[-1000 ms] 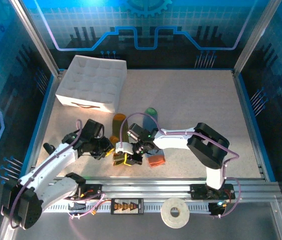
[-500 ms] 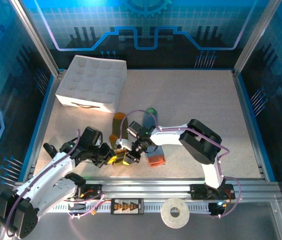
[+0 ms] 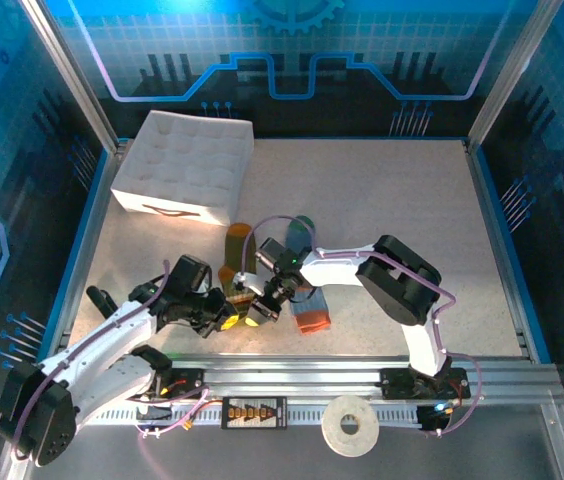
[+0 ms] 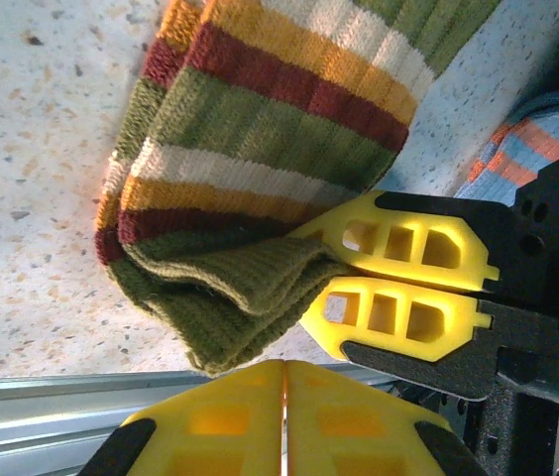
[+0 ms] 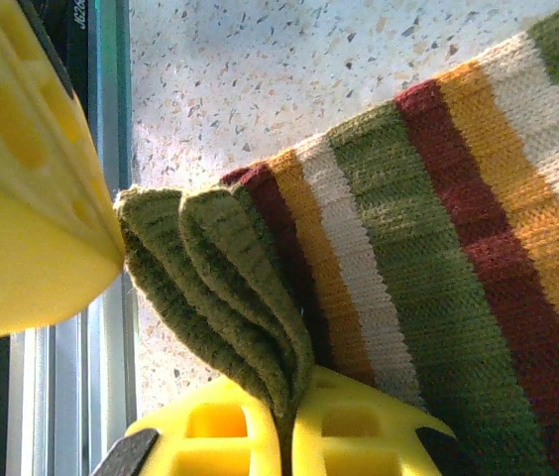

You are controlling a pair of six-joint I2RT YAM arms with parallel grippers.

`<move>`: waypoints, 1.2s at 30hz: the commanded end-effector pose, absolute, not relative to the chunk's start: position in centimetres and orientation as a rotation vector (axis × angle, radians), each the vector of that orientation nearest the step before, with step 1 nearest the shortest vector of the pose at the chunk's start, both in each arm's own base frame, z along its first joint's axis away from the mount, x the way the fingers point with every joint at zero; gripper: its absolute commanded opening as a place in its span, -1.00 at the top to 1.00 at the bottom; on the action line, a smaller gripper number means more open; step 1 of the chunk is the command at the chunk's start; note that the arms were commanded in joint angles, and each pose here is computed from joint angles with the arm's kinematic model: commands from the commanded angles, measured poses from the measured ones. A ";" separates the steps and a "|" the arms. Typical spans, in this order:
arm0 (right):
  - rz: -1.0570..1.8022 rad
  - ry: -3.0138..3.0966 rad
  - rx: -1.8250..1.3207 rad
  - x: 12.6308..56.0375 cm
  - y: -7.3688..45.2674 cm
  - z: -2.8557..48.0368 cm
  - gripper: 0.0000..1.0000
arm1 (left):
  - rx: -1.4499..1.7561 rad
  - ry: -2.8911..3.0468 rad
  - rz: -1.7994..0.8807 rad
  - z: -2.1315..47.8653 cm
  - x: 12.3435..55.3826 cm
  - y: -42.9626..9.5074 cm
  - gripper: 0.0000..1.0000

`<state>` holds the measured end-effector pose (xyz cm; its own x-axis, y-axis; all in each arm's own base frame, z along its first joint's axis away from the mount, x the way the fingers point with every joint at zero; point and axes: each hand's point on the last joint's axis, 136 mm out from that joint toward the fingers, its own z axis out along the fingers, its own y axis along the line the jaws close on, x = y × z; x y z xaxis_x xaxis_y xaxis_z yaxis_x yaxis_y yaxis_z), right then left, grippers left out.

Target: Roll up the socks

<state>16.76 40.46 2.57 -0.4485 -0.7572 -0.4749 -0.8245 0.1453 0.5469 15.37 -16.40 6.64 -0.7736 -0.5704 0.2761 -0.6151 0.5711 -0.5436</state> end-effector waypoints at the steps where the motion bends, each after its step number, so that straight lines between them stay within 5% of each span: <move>1: 1.247 2.380 -1.567 16.9 40.2 2.2 1.00 | 1.038 -2.697 1.000 6.3 15.2 -16.7 0.82; 17: 1.244 2.383 -1.571 17.3 40.6 2.2 0.85 | 1.161 -2.766 0.803 3.1 17.5 -15.5 0.91; 27: 1.006 2.166 -1.691 18.1 40.2 4.5 0.17 | 1.120 -2.814 0.514 0.2 16.7 -13.4 0.96; 36: 0.399 1.439 -1.861 17.7 37.7 7.2 -0.03 | 1.121 -2.815 0.475 0.2 16.8 -12.8 0.95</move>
<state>17.17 37.52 6.57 -0.0045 -0.7352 -0.6779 -1.0000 0.0022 0.0043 18.31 -15.48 2.08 -0.7513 -0.6227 0.2185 -0.6522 0.6502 -0.3898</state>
